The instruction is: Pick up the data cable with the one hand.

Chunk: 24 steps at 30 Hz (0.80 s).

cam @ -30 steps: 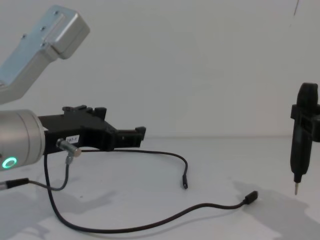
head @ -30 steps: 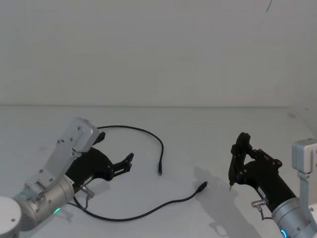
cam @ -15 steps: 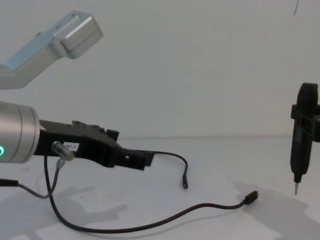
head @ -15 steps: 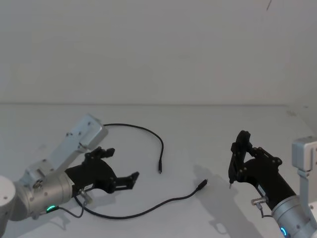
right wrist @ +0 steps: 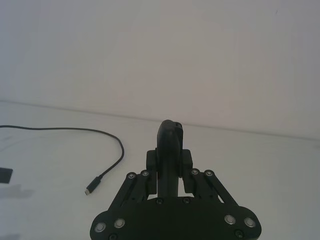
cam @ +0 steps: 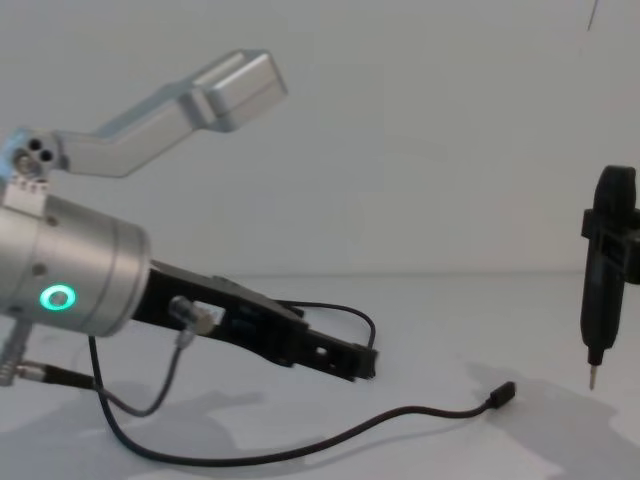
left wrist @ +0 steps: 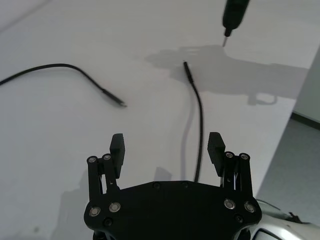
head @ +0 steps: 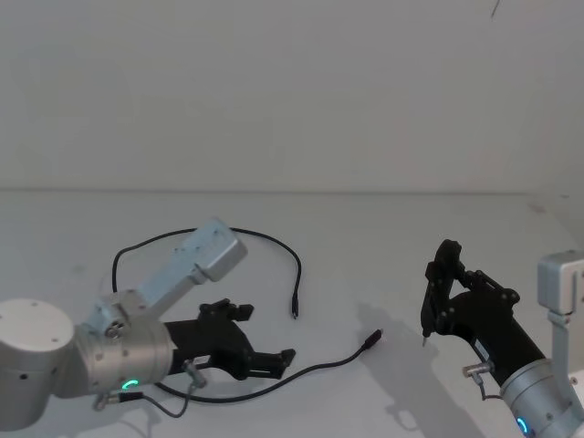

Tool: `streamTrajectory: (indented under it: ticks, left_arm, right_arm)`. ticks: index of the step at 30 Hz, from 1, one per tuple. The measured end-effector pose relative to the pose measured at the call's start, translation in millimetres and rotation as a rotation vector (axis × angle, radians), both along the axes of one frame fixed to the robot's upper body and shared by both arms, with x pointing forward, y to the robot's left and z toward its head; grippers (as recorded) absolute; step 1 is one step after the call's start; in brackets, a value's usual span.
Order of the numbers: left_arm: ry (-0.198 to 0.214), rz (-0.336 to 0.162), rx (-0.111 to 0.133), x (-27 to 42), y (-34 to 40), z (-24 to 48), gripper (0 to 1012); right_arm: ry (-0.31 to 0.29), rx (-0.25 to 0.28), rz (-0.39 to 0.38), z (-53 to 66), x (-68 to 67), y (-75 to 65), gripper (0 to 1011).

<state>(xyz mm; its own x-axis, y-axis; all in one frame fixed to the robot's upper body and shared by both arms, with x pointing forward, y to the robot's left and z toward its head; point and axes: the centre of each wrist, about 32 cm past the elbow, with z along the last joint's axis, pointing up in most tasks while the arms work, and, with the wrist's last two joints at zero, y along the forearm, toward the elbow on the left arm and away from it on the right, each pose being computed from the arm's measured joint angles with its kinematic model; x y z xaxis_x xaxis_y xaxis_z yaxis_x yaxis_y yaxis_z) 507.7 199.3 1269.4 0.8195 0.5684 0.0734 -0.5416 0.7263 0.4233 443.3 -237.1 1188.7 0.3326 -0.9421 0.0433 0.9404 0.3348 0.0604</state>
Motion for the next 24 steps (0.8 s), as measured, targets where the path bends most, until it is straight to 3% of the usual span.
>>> streamTrajectory:
  ticks: [8,9,24]
  left_arm:
    - [0.06,-0.02,0.021,3.9,-20.8,2.2,1001]
    - [0.06,-0.02,0.021,3.9,-20.8,2.2,1001]
    - [0.12,0.005,0.091,11.6,-53.7,-1.7,1001]
  right_arm:
    - [0.0,0.0,0.0,0.0,0.0,0.0,279]
    - [0.0,0.0,0.0,0.0,0.0,0.0,279]
    - [0.0,0.0,0.0,0.0,0.0,0.0,279]
